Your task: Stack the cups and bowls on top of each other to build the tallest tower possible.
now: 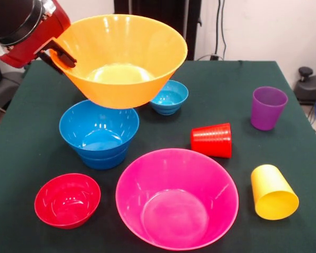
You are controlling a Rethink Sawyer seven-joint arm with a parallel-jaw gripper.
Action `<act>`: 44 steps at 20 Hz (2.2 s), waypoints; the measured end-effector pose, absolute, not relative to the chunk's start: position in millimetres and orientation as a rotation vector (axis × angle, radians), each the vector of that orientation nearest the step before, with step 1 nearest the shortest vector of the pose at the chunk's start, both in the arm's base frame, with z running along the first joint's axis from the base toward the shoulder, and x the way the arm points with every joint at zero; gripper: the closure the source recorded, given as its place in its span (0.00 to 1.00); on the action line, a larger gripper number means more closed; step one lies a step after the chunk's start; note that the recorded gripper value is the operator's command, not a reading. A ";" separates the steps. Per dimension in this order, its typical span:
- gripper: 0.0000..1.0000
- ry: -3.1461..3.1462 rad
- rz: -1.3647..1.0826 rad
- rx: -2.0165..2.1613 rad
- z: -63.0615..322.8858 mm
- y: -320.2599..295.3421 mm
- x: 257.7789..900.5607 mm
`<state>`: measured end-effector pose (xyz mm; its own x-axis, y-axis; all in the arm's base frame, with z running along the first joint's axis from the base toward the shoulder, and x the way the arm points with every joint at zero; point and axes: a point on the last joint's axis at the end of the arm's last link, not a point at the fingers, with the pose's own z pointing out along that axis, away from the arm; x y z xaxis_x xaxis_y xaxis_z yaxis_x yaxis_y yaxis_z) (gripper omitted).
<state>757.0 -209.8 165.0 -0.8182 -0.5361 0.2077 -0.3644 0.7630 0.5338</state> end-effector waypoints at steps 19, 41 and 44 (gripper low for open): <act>1.00 -2.640 -0.599 0.673 137.5 -217.8 757.2; 1.00 -2.697 -0.601 0.759 104.7 -218.9 761.2; 1.00 -2.685 -0.615 0.786 96.4 -217.4 760.0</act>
